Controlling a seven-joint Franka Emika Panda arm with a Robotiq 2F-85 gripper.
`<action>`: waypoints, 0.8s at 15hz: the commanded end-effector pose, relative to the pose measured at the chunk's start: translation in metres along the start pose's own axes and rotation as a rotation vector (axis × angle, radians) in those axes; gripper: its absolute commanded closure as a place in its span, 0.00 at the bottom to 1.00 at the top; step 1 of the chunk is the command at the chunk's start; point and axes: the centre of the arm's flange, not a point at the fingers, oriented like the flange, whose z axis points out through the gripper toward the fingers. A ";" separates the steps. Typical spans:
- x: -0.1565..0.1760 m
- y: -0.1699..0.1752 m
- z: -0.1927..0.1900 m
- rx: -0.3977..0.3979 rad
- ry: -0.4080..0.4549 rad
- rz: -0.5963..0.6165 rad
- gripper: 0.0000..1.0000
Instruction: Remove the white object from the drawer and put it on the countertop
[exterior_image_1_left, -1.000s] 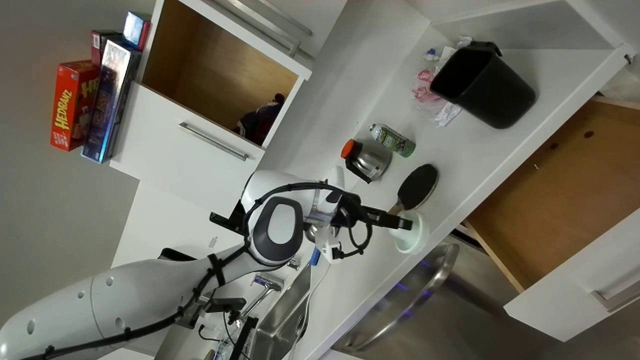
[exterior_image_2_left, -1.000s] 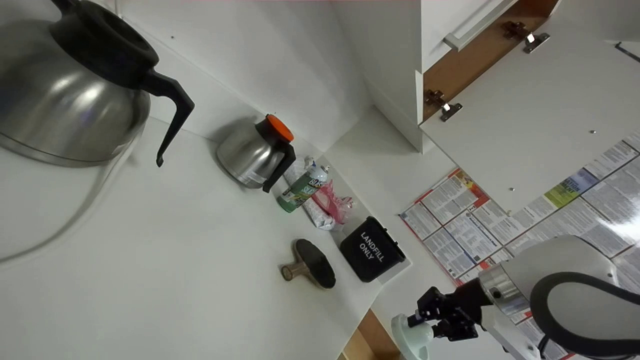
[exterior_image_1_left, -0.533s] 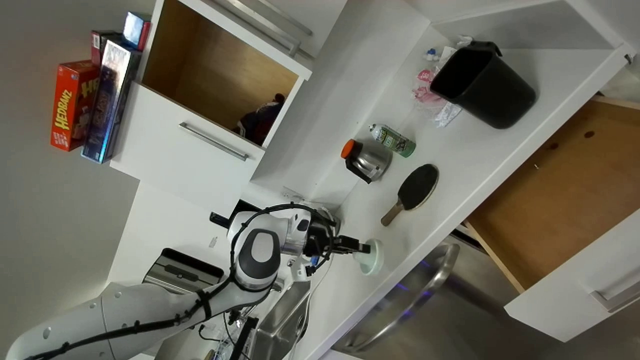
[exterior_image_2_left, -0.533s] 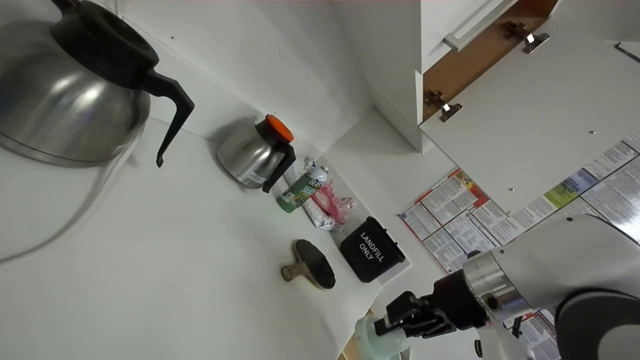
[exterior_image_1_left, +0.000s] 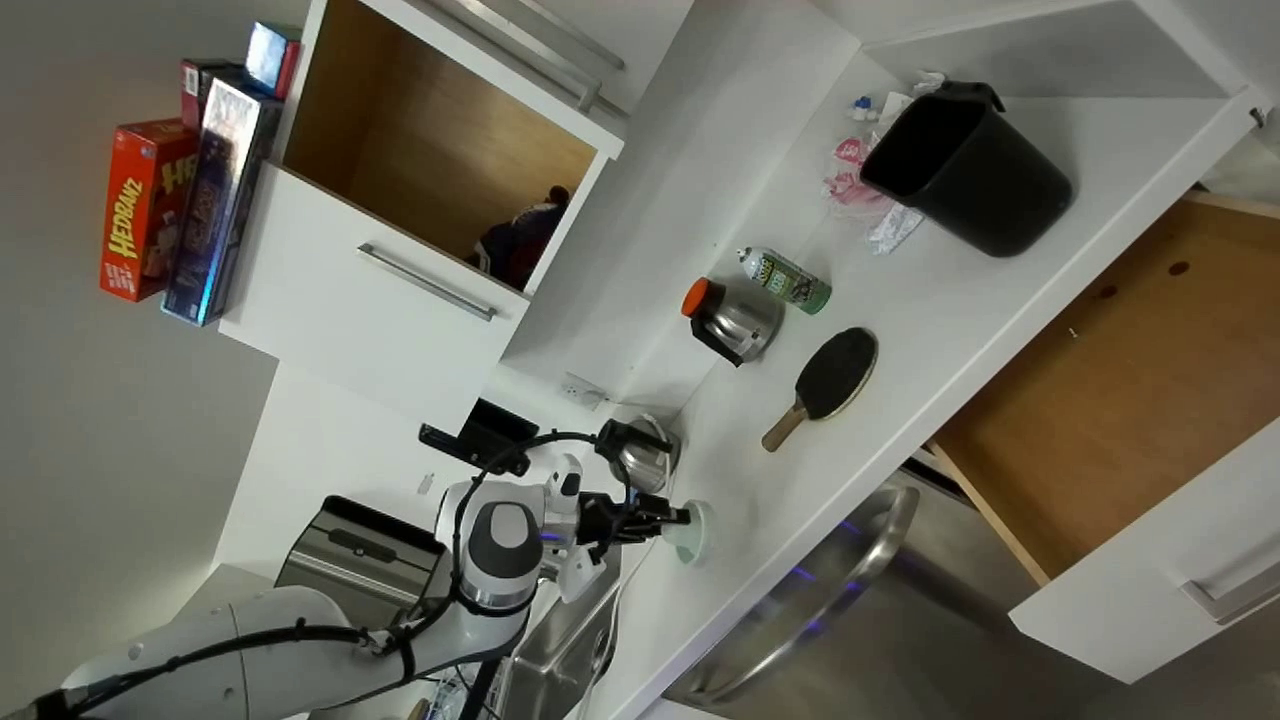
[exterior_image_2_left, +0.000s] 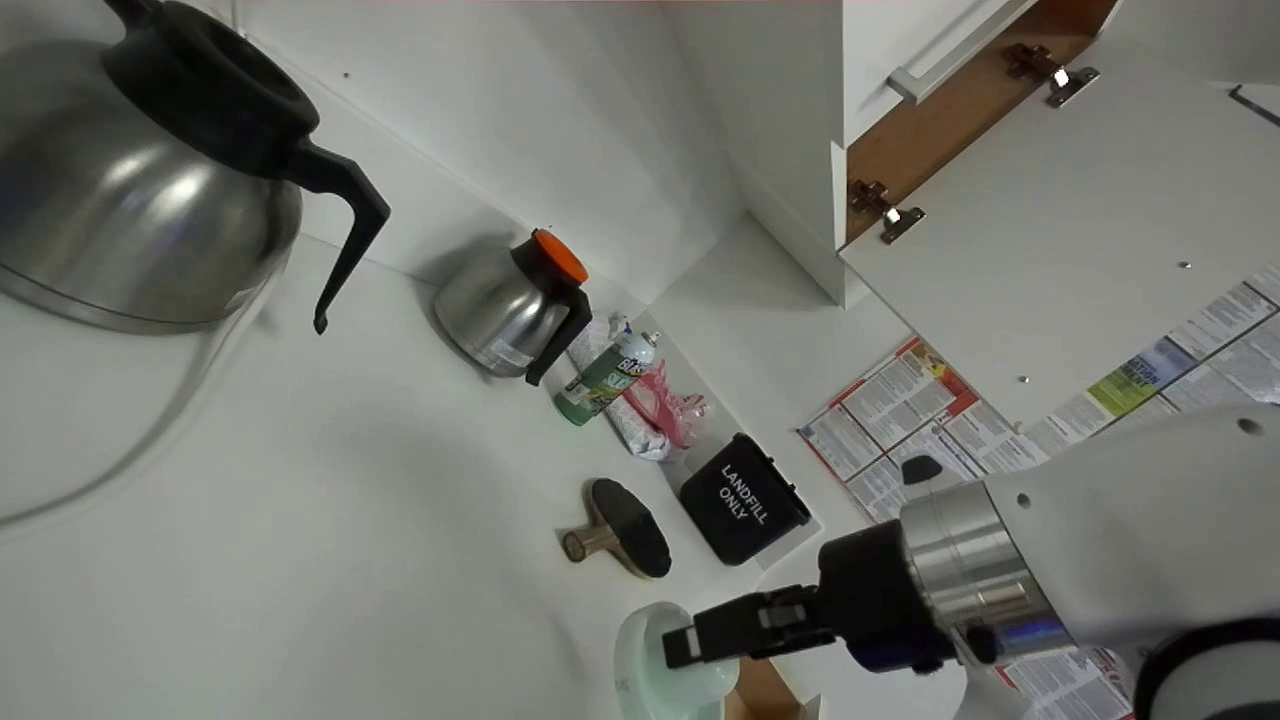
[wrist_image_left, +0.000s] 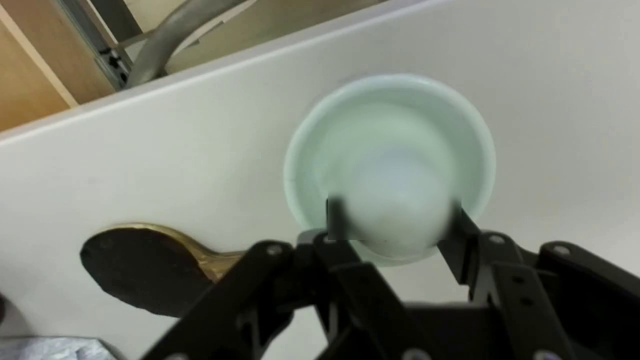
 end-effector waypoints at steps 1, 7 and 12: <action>0.008 -0.024 0.015 0.019 0.054 -0.077 0.77; 0.010 -0.050 0.053 -0.003 0.065 -0.188 0.77; 0.014 -0.058 0.063 -0.029 0.068 -0.212 0.25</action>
